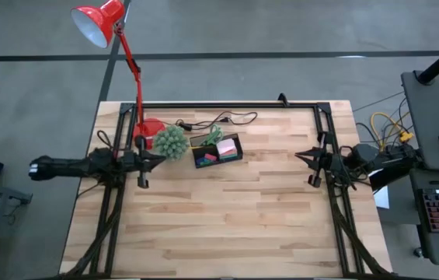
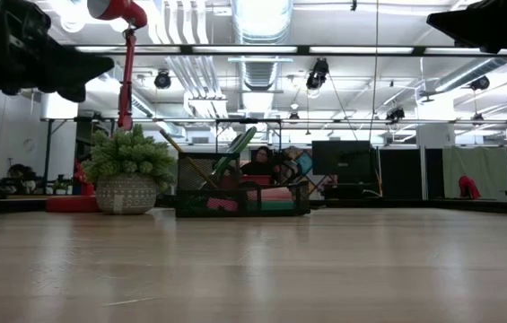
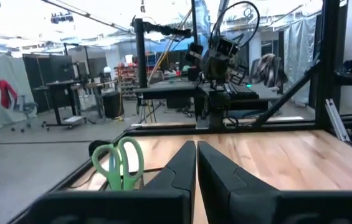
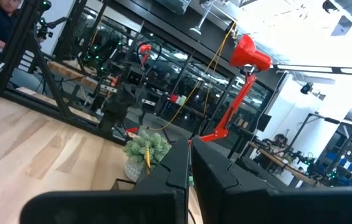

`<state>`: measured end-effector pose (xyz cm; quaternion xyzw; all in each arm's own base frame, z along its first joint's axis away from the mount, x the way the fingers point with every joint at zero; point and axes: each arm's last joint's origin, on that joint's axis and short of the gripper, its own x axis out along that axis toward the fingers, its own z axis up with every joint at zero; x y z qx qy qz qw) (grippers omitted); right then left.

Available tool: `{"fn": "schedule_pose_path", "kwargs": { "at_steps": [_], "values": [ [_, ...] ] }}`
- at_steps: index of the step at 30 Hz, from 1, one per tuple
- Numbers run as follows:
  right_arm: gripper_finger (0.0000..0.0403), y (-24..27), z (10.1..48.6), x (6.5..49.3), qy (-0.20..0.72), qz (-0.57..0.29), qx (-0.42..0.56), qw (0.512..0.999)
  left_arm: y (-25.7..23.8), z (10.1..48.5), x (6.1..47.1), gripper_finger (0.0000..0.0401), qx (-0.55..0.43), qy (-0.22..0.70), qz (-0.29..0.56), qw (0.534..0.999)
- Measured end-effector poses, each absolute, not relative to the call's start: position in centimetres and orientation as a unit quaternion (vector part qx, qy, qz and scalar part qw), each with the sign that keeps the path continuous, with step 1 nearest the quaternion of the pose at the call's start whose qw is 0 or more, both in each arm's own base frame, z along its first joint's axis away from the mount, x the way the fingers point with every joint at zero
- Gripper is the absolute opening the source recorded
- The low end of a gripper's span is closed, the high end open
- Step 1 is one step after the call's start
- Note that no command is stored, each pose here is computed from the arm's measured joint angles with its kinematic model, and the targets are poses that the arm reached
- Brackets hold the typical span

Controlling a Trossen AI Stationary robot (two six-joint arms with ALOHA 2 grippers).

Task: Pick and place office supplies into organizer
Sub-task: Return to Home Position

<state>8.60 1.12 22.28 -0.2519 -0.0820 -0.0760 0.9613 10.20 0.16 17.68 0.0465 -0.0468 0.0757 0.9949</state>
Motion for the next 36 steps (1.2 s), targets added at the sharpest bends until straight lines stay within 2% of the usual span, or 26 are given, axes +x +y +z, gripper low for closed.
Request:
{"fn": "schedule_pose_path", "kwargs": {
  "at_steps": [5, 8, 19, 20, 22, 24, 25, 28, 31, 36],
  "values": [
    [0.0009, 1.1, 22.5, 8.6, -0.091, -0.078, -0.244, 0.962, 0.2, 17.1, 9.8, 0.0001, 0.043, -0.025, 0.076, 0.996],
    [0.0009, 1.1, 22.5, 8.6, -0.096, -0.072, -0.175, 0.977, 0.2, 17.0, 9.9, 0.0001, 0.044, -0.019, 0.075, 0.996],
    [0.0009, 0.8, 20.1, 10.3, -0.018, -0.095, -0.116, 0.988, 0.2, 16.6, 10.2, 0.0001, 0.046, 0.006, 0.076, 0.996],
    [0.0009, 0.8, 19.8, 10.5, -0.014, -0.081, -0.115, 0.990, 0.2, 16.6, 10.1, 0.0001, 0.047, 0.006, 0.076, 0.996],
    [0.0009, 1.1, 19.1, 10.8, -0.008, 0.005, -0.122, 0.993, 0.2, 16.6, 10.1, 0.0001, 0.054, 0.004, 0.076, 0.996],
    [0.0009, 1.3, 18.7, 11.0, -0.031, 0.096, -0.130, 0.986, 0.2, 16.6, 10.1, 0.0001, 0.057, 0.007, 0.076, 0.995],
    [0.0009, 1.3, 18.6, 11.0, -0.049, 0.111, -0.129, 0.984, 0.2, 16.6, 10.1, 0.0001, 0.057, 0.006, 0.076, 0.995],
    [0.0009, 0.4, 18.0, 11.2, -0.063, 0.060, -0.104, 0.991, 0.2, 16.6, 10.1, 0.0001, 0.058, 0.005, 0.076, 0.995],
    [0.0009, -0.7, 16.9, 11.4, -0.004, -0.010, -0.079, 0.997, 0.2, 16.6, 10.1, 0.0001, 0.060, 0.005, 0.077, 0.995],
    [0.0009, -2.2, 15.7, 11.0, 0.064, -0.074, -0.060, 0.993, 0.2, 16.5, 10.1, 0.0001, 0.061, 0.011, 0.076, 0.995]
  ]
}}
